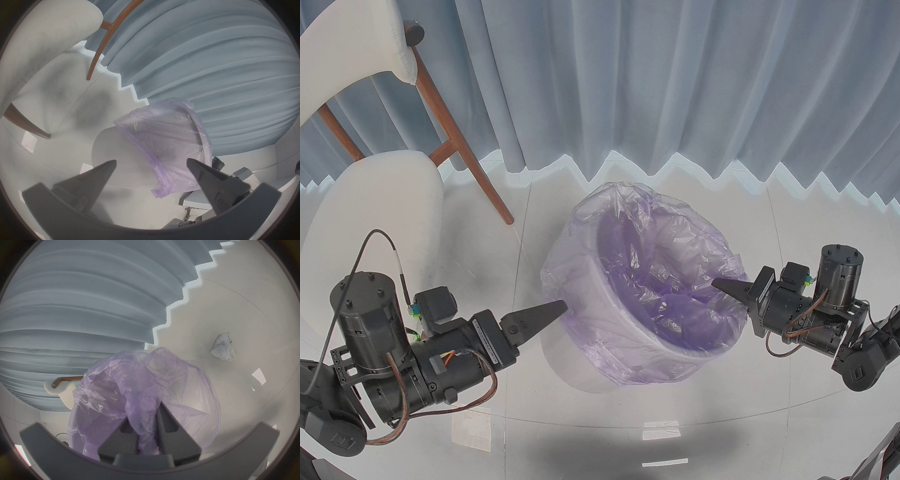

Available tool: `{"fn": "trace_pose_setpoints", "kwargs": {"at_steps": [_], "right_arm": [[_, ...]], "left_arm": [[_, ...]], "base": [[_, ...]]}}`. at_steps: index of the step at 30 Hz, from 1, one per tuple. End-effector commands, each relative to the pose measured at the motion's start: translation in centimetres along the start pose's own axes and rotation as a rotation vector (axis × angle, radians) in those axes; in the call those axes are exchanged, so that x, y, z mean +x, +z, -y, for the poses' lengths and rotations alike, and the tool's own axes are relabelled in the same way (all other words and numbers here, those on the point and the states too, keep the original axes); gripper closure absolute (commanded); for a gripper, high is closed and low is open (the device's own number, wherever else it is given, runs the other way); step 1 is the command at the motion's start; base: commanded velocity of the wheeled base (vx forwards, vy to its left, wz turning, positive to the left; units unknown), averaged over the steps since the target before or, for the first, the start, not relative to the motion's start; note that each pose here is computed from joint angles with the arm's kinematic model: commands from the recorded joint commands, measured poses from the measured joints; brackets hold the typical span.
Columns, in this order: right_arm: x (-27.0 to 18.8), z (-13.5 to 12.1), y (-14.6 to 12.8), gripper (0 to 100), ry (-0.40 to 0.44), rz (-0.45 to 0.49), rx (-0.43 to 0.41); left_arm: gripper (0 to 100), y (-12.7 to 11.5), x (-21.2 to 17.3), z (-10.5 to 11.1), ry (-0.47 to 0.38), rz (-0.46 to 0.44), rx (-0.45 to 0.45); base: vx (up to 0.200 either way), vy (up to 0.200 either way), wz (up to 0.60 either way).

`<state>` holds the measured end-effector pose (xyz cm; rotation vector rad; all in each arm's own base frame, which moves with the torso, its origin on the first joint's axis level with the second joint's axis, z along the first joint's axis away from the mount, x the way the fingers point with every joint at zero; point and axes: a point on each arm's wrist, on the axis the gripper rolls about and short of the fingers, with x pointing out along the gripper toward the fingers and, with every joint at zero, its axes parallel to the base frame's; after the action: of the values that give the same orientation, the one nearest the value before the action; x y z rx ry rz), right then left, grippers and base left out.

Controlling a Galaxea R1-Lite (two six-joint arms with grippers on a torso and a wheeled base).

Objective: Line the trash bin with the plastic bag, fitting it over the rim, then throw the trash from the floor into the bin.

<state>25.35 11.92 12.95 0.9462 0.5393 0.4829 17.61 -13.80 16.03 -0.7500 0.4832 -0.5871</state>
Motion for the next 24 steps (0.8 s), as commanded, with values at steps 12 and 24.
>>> {"fn": "trace_pose_setpoints", "kwargs": {"at_steps": [12, 24], "right_arm": [[-0.1, 0.0, -0.1, 100, -0.004, 0.005, -0.001], [-0.5, -0.6, 0.0, 100, 0.024, 0.021, 0.011]], "left_arm": [[0, -1.0, 3.3, 0.0, 0.022, -0.059, -0.005], [100, -0.7, 5.6, 0.3, 0.069, 0.003, -0.003]], "base": [[0.000, 0.000, 0.00], [0.000, 0.000, 0.00]]}}
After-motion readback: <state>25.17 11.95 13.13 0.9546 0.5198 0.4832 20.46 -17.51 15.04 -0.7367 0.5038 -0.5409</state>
